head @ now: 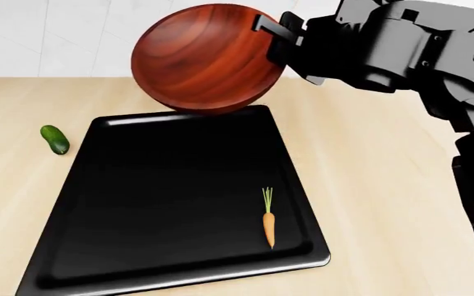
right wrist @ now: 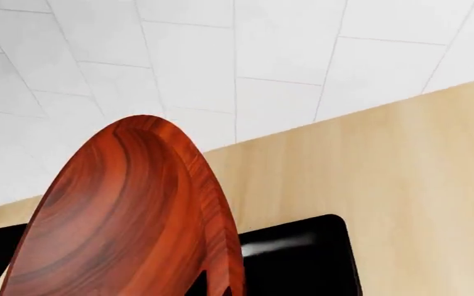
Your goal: Place the two vegetables and bowl onto the tray for setting up a vegetable dip station.
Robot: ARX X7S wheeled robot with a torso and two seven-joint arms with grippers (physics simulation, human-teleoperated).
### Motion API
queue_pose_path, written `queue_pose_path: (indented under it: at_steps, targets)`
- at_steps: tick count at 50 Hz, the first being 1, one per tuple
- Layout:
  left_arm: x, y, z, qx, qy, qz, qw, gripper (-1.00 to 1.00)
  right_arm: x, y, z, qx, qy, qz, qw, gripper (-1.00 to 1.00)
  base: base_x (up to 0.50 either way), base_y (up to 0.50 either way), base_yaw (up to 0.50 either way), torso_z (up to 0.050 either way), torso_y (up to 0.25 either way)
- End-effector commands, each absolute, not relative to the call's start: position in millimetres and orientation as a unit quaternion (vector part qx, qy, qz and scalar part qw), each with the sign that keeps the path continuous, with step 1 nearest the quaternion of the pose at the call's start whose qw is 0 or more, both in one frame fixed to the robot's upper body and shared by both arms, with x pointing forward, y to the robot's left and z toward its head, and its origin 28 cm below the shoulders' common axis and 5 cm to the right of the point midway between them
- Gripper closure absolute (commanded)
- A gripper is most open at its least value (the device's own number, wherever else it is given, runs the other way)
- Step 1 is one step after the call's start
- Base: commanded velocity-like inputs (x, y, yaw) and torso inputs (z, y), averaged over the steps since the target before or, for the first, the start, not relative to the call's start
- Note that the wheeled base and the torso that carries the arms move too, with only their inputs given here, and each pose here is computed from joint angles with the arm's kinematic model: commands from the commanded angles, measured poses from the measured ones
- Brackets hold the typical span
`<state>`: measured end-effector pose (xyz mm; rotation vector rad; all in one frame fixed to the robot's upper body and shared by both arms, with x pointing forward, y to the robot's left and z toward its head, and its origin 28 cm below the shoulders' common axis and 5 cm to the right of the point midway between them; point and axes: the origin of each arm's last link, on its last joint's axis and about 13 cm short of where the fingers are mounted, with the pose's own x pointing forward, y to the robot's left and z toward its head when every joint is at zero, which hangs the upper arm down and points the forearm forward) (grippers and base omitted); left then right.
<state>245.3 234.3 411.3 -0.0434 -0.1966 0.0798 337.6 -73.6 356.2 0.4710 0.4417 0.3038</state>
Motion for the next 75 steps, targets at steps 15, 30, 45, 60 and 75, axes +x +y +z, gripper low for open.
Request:
queue_pose_path:
  at_steps: [15, 30, 45, 60, 75]
  targets:
    - [245, 234, 411, -0.020, -0.098, 0.041, 0.994, -1.00, 298, -70, 339, 0.244, 0.241, 0.147, 0.928, 1.00, 0.00, 0.00, 0.00, 0.000, 0.001]
    - [246, 234, 411, -0.019, -0.098, 0.043, 0.994, -1.00, 290, -69, 331, 0.244, 0.254, 0.148, 0.924, 1.00, 0.00, 0.00, 0.00, 0.000, 0.000]
    - [245, 234, 411, -0.019, -0.098, 0.044, 0.994, -1.00, 285, -70, 323, 0.245, 0.260, 0.144, 0.923, 1.00, 0.00, 0.00, 0.00, 0.000, 0.001]
    - [244, 233, 412, -0.019, -0.099, 0.043, 0.994, -1.00, 287, -71, 308, 0.248, 0.274, 0.136, 0.919, 1.00, 0.00, 0.00, 0.00, 0.000, 0.000]
    - [244, 234, 412, -0.019, -0.099, 0.043, 0.994, -1.00, 288, -73, 299, 0.246, 0.285, 0.125, 0.918, 1.00, 0.00, 0.00, 0.00, 0.000, 0.001]
